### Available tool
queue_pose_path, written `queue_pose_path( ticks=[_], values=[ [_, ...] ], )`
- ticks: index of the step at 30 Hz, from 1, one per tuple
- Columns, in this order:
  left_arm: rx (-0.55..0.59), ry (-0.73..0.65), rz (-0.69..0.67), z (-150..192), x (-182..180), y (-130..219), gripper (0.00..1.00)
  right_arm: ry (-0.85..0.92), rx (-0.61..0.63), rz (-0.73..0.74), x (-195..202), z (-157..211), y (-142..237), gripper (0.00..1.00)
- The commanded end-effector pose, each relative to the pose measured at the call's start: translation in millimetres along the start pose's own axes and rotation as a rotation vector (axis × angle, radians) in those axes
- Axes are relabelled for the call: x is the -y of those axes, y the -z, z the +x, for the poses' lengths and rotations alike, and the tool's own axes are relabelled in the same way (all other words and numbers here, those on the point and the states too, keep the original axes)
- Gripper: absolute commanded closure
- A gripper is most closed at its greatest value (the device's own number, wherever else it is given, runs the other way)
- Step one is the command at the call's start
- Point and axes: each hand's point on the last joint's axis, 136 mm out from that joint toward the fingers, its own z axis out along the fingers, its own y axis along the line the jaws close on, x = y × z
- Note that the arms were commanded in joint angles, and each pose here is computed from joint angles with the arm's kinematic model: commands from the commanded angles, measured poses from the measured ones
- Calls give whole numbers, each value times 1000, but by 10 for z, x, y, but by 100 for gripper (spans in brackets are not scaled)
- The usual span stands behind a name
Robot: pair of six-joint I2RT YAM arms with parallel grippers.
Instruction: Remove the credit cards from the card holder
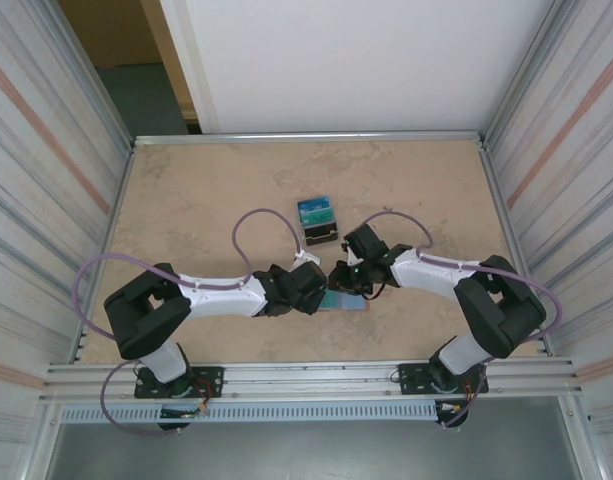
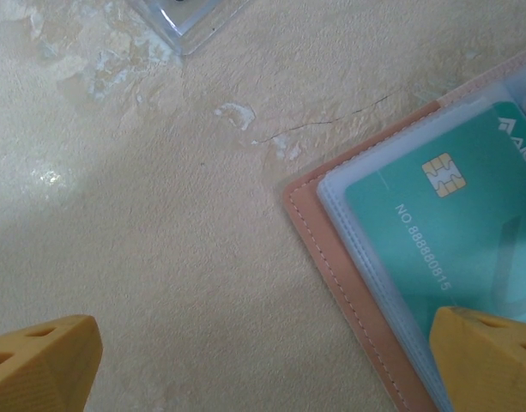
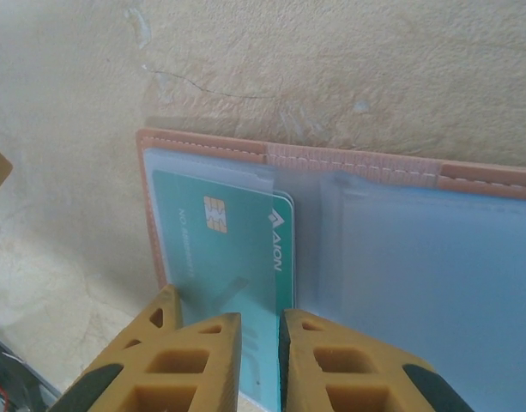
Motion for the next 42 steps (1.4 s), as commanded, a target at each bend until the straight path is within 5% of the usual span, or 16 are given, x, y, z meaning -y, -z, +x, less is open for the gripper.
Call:
queue_pose_path(
  ticks=[1, 10, 29, 42],
  values=[
    [-55, -8, -9, 136, -10, 8, 1, -4, -29, 6, 82, 71, -47, 81],
    [-57, -5, 0, 141, 27, 19, 1, -23, -57, 19, 194, 139, -123, 81],
    [-97, 16, 4, 287, 60, 40, 1, -35, -80, -262, -86, 175, -96, 86],
    [-107, 17, -12, 304, 32, 43, 1, -34, -55, -280, -51, 154, -18, 94]
  ],
)
